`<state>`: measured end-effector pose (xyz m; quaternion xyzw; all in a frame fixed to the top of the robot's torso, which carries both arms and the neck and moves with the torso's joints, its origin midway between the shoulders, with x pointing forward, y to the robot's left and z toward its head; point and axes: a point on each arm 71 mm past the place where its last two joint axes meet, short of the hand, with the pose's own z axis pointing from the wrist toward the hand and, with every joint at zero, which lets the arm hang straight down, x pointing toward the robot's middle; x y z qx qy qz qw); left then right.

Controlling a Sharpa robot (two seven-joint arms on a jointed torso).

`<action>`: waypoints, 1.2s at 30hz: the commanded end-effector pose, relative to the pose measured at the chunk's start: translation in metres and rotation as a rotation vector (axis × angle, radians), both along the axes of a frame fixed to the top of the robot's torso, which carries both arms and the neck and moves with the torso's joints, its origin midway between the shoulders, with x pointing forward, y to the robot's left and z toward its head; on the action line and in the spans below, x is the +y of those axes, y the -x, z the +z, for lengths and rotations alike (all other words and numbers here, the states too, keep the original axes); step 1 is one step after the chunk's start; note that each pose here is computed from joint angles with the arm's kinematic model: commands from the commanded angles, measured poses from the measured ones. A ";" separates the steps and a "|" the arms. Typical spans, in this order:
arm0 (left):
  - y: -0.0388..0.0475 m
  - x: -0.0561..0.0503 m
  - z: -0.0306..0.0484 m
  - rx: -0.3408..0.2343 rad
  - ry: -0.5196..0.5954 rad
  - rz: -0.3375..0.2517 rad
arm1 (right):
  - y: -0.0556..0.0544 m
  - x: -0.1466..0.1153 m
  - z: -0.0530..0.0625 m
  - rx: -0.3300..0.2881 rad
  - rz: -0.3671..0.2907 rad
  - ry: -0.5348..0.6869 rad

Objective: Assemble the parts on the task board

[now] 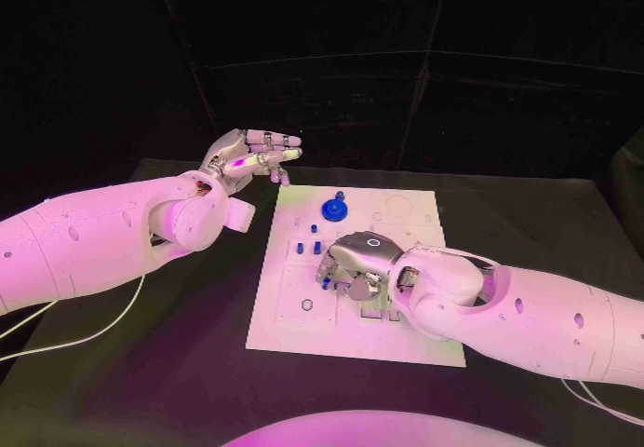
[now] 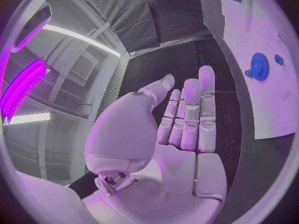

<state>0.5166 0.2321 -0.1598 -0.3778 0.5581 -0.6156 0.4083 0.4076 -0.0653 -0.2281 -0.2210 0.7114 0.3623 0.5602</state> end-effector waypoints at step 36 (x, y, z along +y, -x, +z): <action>-0.0005 0.002 0.0004 0.009 0.004 -0.005 | 0.003 0.006 -0.003 -0.044 0.016 0.092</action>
